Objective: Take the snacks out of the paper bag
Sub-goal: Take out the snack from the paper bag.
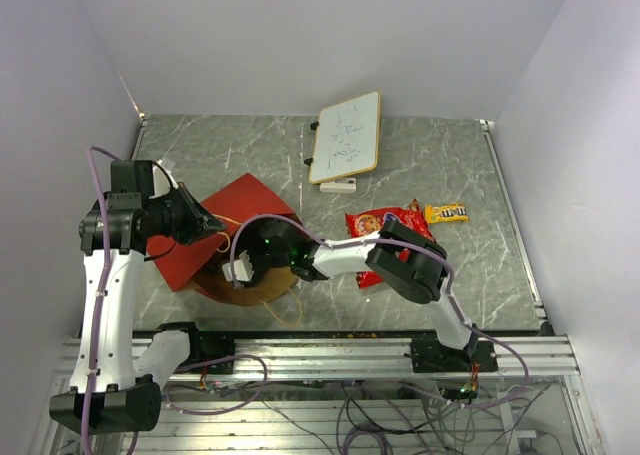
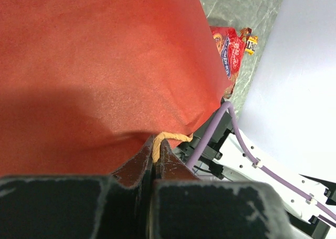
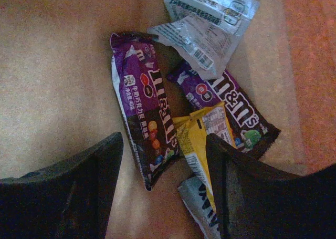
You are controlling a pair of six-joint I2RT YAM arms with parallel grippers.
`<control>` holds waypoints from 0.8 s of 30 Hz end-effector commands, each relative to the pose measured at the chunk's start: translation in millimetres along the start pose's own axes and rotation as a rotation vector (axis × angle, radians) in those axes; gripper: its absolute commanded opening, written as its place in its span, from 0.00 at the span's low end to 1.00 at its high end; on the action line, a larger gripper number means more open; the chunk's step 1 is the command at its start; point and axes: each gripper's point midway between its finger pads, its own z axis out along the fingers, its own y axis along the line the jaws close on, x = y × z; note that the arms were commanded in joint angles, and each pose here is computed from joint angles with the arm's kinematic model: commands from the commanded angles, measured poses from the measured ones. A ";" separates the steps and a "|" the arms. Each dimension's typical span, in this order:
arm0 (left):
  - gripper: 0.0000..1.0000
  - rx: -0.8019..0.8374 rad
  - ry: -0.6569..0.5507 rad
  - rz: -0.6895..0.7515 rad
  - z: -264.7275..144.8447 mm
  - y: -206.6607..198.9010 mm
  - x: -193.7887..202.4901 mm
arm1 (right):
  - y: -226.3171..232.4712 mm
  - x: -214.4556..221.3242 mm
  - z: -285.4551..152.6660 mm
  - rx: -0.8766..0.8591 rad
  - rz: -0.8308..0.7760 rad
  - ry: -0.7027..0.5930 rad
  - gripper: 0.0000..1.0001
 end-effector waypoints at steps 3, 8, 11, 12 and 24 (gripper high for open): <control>0.07 0.036 0.018 0.036 -4.0 -10.9 -0.4 | 17.9 3.0 15.3 -0.085 -0.057 -0.016 0.64; 0.07 0.035 0.003 0.046 -6.0 -12.6 -3.5 | 17.0 3.2 26.5 -0.077 -0.060 -0.022 0.64; 0.07 0.032 0.014 0.039 -5.8 -11.8 -1.6 | 13.2 5.8 32.8 -0.057 -0.076 -0.016 0.64; 0.07 0.036 0.011 0.035 -5.9 -12.6 -1.9 | 9.3 5.2 33.8 -0.034 -0.073 -0.019 0.64; 0.07 0.041 -0.034 0.024 -9.4 -14.2 -5.2 | 27.5 11.7 31.2 -0.058 -0.024 -0.027 0.35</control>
